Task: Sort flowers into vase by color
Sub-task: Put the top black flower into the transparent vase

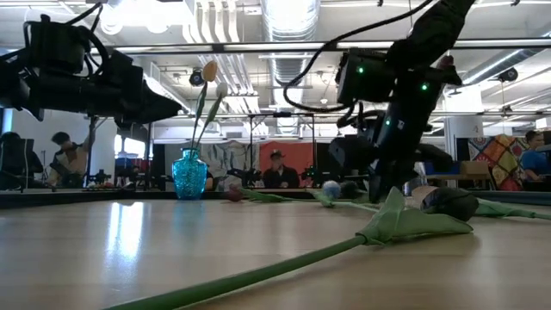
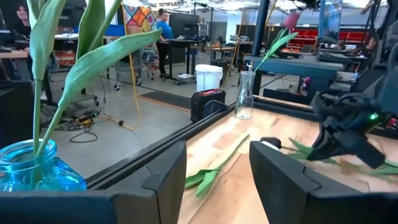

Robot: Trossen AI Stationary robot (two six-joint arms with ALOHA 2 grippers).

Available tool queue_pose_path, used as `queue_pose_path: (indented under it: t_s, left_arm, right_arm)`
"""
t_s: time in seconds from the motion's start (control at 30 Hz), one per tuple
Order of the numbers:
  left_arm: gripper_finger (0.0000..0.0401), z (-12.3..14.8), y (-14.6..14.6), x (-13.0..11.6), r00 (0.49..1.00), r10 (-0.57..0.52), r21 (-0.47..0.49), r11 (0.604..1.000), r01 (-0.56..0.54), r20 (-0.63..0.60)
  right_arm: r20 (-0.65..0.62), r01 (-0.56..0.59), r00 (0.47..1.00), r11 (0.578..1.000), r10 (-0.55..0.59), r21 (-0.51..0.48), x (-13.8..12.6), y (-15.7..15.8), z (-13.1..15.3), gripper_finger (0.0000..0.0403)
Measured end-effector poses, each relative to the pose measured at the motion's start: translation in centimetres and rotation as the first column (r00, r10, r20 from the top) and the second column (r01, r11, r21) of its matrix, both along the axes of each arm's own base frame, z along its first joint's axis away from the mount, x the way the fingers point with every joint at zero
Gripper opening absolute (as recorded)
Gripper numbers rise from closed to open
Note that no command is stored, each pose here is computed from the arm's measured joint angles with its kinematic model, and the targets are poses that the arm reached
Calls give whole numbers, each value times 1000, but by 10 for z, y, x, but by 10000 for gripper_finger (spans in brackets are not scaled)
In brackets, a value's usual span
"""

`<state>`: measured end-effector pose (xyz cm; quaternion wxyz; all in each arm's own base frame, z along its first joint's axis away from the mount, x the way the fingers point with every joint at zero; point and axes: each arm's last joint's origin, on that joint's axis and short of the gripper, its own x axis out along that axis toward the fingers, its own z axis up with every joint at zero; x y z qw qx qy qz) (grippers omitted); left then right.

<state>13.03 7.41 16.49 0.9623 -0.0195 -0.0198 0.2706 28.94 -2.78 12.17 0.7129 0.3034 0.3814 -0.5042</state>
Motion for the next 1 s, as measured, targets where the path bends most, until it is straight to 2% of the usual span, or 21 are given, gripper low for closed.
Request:
queue_pose_path:
  t_s: [0.13,0.23,0.33,0.4,0.53,0.7,0.87,1.0]
  left_arm:
    - [161,0,0,0,1000,0,-13,1000,0,9]
    - [161,0,0,0,1000,0,-16,1000,0,10]
    - [161,0,0,0,1000,1,-16,1000,-1,10]
    - [161,0,0,0,1000,1,-16,1000,-1,9]
    - [161,0,0,0,1000,1,-16,1000,-1,9]
    - [161,0,0,0,1000,1,-14,1000,-1,9]
    - [161,0,0,0,1000,1,-13,1000,-1,8]
    - [161,0,0,0,1000,1,-13,1000,-1,8]
  right_arm:
    - [33,-43,998,997,46,-71,-2,-1,21,16]
    - [71,-71,994,984,84,-161,-5,-2,45,14]
    - [85,-102,988,954,131,-282,-14,-4,73,14]
    - [69,-121,985,911,160,-394,-22,-5,94,14]
    - [25,-153,978,790,209,-594,-38,-9,136,13]
    - [-23,-230,948,630,319,-742,-51,-21,182,13]
    - [-93,-301,891,426,444,-853,-62,-37,216,13]
    - [-176,-301,896,267,407,-915,-71,-53,234,13]
